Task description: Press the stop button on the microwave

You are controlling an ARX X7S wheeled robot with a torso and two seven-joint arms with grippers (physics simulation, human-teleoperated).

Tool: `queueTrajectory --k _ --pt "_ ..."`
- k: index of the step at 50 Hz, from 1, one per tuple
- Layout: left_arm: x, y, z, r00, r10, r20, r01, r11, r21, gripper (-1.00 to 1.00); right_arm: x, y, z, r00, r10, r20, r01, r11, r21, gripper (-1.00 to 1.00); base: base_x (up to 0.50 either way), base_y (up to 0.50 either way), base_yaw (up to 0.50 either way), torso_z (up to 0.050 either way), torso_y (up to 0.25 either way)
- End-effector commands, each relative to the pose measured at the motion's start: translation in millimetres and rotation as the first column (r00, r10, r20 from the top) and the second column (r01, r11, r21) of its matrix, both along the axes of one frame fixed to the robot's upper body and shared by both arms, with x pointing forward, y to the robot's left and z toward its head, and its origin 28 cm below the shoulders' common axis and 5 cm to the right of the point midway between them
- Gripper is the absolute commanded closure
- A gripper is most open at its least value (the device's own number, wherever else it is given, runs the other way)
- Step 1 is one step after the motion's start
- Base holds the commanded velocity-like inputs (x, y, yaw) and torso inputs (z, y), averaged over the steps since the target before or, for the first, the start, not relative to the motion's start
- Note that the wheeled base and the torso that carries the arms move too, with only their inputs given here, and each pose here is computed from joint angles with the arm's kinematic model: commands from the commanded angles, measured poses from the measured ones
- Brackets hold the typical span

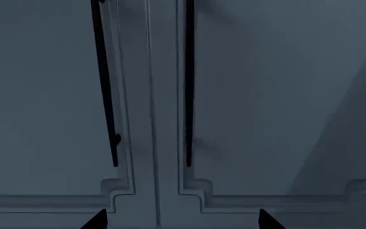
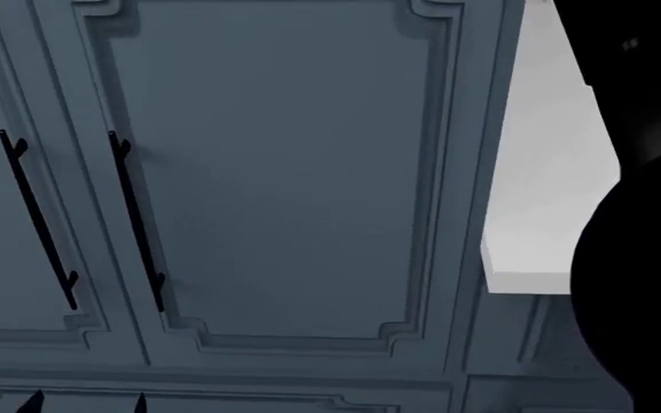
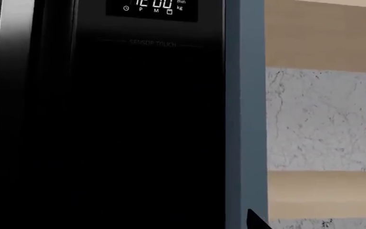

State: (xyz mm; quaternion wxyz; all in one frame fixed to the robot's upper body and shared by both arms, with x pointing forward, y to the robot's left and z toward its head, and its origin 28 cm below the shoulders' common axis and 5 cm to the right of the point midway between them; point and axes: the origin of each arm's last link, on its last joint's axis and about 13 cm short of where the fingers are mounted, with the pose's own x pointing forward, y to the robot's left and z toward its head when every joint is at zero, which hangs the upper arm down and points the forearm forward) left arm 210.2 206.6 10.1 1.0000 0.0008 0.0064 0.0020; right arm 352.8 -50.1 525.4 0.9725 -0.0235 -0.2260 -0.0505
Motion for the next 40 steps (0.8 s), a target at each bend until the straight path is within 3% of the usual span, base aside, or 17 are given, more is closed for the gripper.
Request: queueTrajectory --k 1,10,40 --pt "0.3 -1.2 2.9 1.0 -0.004 0.013 0.004 1.0 -0.002 -1.0 -10.7 3.6 13.1 0.999 0.005 0.035 -0.005 1.0 0.006 -1.0 0.0 0.0 0.0 0.0 0.0" --pt "0.3 -1.2 2.9 1.0 -0.004 0.013 0.004 1.0 -0.002 -1.0 -9.8 3.8 12.8 0.999 0.007 0.046 -0.008 1.0 0.014 -1.0 0.24 -0.1 0.0 0.0 0.0" --pt "0.3 -1.2 2.9 1.0 -0.004 0.013 0.004 1.0 -0.002 -1.0 -6.3 5.1 4.1 1.0 -0.011 -0.023 0.011 1.0 0.004 -1.0 0.0 0.0 0.0 0.0 0.0"
